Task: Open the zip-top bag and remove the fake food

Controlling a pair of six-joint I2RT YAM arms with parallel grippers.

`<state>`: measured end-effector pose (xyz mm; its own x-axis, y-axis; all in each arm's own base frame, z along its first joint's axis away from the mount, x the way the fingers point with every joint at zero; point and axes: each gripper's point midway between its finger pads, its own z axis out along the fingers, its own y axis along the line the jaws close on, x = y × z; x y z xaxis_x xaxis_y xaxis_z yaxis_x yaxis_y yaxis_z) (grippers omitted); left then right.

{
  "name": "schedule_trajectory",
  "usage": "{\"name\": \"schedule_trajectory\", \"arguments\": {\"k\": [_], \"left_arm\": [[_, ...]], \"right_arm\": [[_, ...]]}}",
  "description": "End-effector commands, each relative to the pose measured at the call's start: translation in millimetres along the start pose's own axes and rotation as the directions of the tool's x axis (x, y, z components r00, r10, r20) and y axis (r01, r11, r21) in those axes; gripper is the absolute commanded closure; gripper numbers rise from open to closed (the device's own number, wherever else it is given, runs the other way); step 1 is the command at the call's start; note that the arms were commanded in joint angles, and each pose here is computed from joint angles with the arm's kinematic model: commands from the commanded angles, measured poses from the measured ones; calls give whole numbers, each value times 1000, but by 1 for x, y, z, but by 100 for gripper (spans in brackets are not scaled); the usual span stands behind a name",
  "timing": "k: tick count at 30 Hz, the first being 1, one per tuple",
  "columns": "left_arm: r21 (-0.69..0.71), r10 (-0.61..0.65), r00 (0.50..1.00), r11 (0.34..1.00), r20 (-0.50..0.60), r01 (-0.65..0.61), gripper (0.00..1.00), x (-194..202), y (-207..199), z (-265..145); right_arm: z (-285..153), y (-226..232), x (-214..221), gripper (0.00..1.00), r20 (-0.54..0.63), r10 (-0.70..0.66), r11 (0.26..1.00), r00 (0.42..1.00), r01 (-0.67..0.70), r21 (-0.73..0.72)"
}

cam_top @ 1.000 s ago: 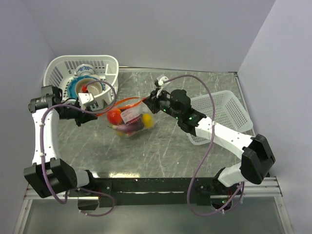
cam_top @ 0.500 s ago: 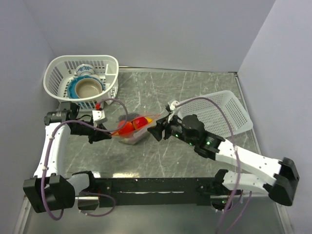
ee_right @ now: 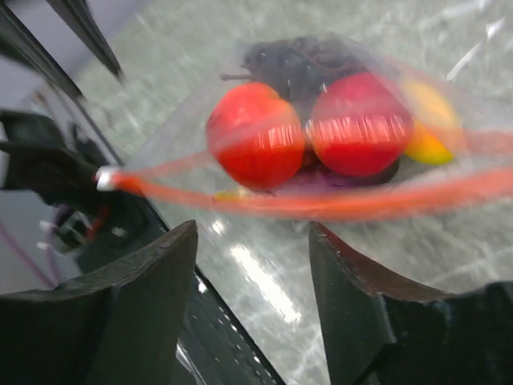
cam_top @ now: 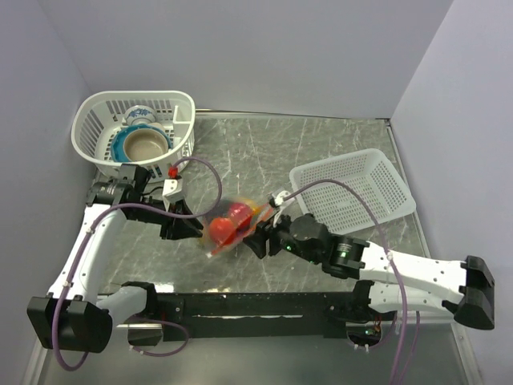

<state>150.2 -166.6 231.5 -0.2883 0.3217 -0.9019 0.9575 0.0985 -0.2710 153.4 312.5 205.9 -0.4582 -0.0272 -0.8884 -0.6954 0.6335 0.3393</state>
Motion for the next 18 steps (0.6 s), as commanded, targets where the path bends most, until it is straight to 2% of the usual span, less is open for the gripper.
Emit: {"name": "schedule_trajectory", "arguments": {"k": [1, 5, 10, 12, 13, 14, 16, 18], "left_arm": [[6, 35, 999, 999, 26, -35, 67, -20, 0, -3], [-15, 32, 999, 999, 9, -32, 69, -15, 4, -3], [-149, 85, 996, 985, -4, -84, 68, -10, 39, -2], [-212, -5, 1000, 977, -3, 4, 68, 5, 57, 3], [-255, 56, 998, 966, 13, -51, 68, -2, 75, 4], [-289, 5, 1000, 957, -14, -9, 68, 12, 90, 8], [-304, -33, 999, 952, -20, 26, 70, 14, 104, 19], [-293, -103, 992, 953, -74, 77, 72, 29, 117, 33]], "right_arm": [[6, 8, -34, 37, 87, -55, 997, 995, 49, 65], [10, 16, -46, 41, 80, -91, 994, 993, 86, 72], [10, 9, -15, 44, -5, -63, 993, 998, 63, 95], [3, 3, 0, 44, -17, -30, 994, 999, 32, 105], [-1, 6, 7, 44, -22, -20, 995, 1000, 22, 98], [-4, -1, 20, 44, -40, -14, 994, 999, 19, 112], [-15, -1, 26, 45, -32, 29, 993, 999, -25, 114], [-24, -5, 40, 45, -50, 62, 991, 997, -56, 123]]}}
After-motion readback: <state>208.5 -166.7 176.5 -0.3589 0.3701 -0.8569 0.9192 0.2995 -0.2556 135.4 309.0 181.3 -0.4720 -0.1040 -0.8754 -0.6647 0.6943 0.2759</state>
